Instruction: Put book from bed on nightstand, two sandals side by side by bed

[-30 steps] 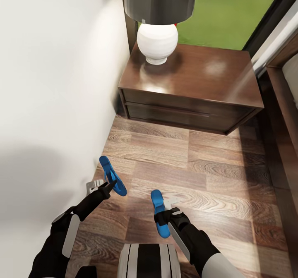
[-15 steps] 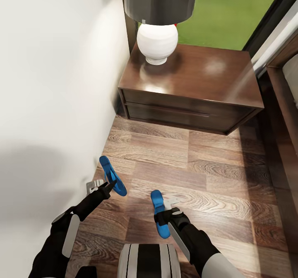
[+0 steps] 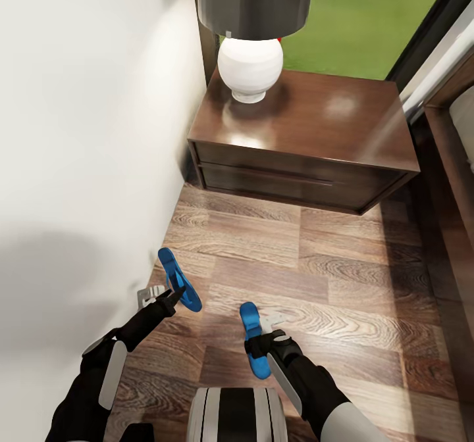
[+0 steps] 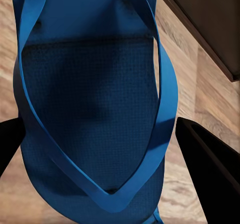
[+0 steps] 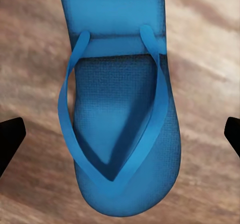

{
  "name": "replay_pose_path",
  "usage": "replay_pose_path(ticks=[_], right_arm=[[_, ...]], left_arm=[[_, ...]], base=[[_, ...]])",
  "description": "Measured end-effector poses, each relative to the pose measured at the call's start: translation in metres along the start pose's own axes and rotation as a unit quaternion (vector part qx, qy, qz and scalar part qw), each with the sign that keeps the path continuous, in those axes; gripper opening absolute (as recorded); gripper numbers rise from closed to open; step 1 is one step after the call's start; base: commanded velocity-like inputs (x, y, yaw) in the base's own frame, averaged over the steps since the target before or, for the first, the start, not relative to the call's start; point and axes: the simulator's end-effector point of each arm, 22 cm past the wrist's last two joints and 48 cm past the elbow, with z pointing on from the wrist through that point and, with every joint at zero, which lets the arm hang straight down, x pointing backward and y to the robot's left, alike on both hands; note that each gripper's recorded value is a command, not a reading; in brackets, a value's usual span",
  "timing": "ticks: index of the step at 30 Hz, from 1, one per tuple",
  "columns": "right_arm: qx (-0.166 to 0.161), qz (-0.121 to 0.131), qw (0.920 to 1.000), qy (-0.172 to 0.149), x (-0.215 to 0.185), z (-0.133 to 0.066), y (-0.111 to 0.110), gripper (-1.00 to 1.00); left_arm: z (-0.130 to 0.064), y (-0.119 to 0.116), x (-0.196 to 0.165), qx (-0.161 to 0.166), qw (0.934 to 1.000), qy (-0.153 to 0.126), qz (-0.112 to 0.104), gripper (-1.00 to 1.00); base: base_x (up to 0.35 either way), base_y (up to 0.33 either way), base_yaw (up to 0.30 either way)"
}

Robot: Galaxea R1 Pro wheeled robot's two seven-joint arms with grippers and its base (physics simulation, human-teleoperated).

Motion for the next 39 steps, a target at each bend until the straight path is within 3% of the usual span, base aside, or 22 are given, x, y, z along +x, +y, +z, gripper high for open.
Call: replay_pose_path(ticks=[39], right_arm=[[-0.003,0.002,1.0000,0.004,0.0051,0.0043,0.0010,1.00]], left_arm=[[0.0021,0.0040,0.0049,-0.001,1.0000,0.004,-0.002,-1.00]], base=[[0.000,0.000,0.000]])
